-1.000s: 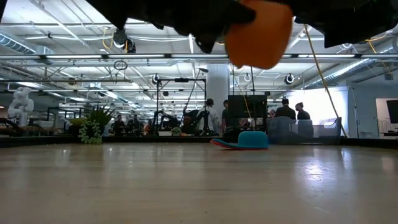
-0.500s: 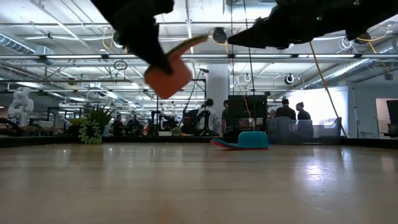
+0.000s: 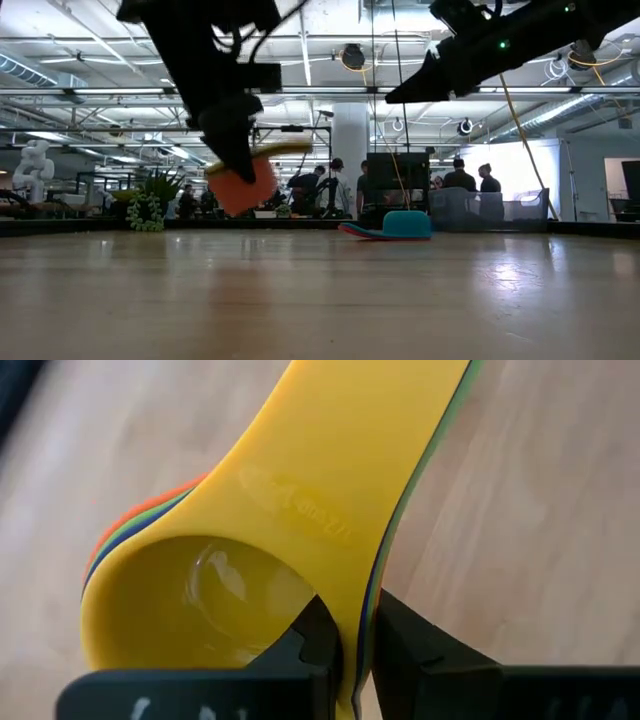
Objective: Nest measuring cups in basket
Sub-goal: Adjust the stack of measuring cups
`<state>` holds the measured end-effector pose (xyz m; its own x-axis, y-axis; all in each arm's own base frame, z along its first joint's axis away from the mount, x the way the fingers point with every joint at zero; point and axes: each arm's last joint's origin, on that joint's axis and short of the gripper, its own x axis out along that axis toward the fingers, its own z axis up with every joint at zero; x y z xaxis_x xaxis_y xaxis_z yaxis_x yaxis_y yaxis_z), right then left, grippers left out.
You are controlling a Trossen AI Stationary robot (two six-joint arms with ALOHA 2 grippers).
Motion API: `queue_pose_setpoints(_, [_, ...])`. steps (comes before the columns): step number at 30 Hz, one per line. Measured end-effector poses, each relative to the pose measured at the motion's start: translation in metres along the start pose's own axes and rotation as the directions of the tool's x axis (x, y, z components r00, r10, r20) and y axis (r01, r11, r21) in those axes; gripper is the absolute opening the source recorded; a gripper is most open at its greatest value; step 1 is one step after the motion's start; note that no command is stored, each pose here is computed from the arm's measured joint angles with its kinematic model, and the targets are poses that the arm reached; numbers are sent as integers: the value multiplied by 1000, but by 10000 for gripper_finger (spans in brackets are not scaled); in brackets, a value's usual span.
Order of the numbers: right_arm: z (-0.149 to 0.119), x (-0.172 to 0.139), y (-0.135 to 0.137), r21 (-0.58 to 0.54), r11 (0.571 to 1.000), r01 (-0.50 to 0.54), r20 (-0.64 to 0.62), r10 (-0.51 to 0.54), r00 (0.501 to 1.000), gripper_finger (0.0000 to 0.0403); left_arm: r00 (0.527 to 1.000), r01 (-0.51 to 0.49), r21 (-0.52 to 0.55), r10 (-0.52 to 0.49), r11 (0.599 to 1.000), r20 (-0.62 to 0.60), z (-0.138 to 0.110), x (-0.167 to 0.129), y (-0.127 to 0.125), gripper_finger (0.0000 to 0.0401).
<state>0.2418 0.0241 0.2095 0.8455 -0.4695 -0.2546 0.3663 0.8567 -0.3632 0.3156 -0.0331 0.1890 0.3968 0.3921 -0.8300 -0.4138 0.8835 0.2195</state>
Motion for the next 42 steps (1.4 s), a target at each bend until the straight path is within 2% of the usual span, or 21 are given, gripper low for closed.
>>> queue_pose_setpoints(7, [-1,0,0,-5,1000,6,-10,-6,1000,233,987,32,-56,-41,998,-158,-6,29,6,35])
queue_pose_setpoints(25, [-1,-1,0,14,1000,-5,-10,5,1000,233,976,66,-50,-75,997,-206,-7,29,12,52])
queue_pose_setpoints(37, [-3,1,3,91,995,-32,-17,33,999,233,976,56,-80,-71,995,-204,-3,35,20,156])
queue_pose_setpoints(42, [1,8,16,31,999,-12,-86,15,996,233,977,60,-63,-72,996,-202,-2,33,24,185])
